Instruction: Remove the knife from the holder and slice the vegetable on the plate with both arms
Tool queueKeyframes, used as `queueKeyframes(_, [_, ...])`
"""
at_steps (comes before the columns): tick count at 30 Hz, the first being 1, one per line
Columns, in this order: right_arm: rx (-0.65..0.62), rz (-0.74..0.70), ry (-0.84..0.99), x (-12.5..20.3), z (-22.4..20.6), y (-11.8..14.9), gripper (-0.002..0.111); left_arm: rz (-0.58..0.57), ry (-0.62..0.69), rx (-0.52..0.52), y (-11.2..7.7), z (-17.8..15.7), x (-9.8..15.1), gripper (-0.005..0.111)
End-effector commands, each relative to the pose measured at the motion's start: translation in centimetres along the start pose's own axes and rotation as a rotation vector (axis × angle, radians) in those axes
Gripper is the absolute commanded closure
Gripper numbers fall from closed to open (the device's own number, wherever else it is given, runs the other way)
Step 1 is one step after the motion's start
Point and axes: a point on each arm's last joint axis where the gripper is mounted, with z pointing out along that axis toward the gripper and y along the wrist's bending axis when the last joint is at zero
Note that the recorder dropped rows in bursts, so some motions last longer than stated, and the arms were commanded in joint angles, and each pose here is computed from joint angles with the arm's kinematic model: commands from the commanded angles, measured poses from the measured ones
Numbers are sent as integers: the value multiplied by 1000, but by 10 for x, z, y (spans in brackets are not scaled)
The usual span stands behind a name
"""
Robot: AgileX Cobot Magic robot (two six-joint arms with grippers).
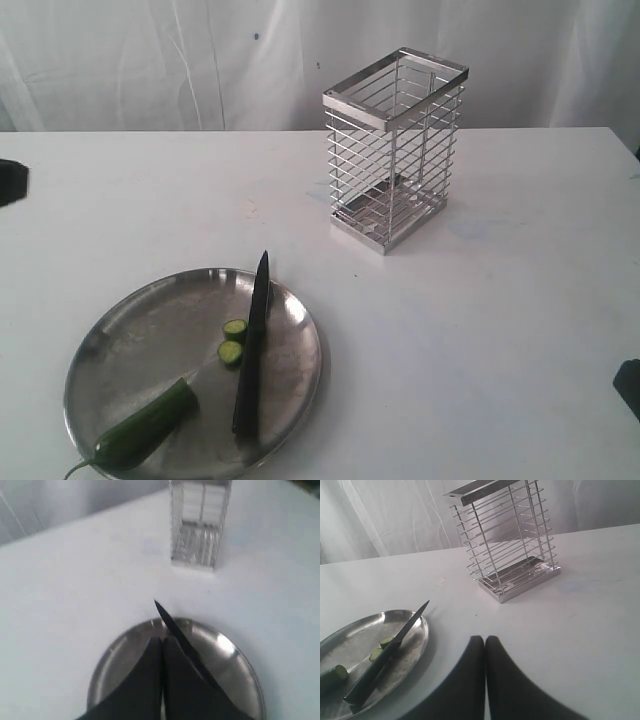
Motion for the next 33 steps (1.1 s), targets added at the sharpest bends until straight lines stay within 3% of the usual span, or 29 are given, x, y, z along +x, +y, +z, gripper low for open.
queueKeyframes(1, [3, -1, -7, 1, 0, -1, 108, -31, -277, -102, 4, -30, 29, 107])
queueKeyframes(6, [3, -1, -7, 1, 0, -1, 108, -45, -406, -125, 4, -35, 86, 107])
queueKeyframes(11, [3, 1, -7, 1, 0, -1, 108, -114, -305, -112, 3, -20, 160, 107])
queueKeyframes(13, [3, 1, -7, 1, 0, -1, 108, -116, -280, -113, 3, -15, 173, 107])
queueKeyframes(18, [3, 1, -7, 1, 0, -1, 108, -74, -155, -117, 3, -12, 184, 107])
queueKeyframes(33, [3, 0, -9, 1, 0, -1, 108, -62, -154, -118, 3, -12, 184, 107])
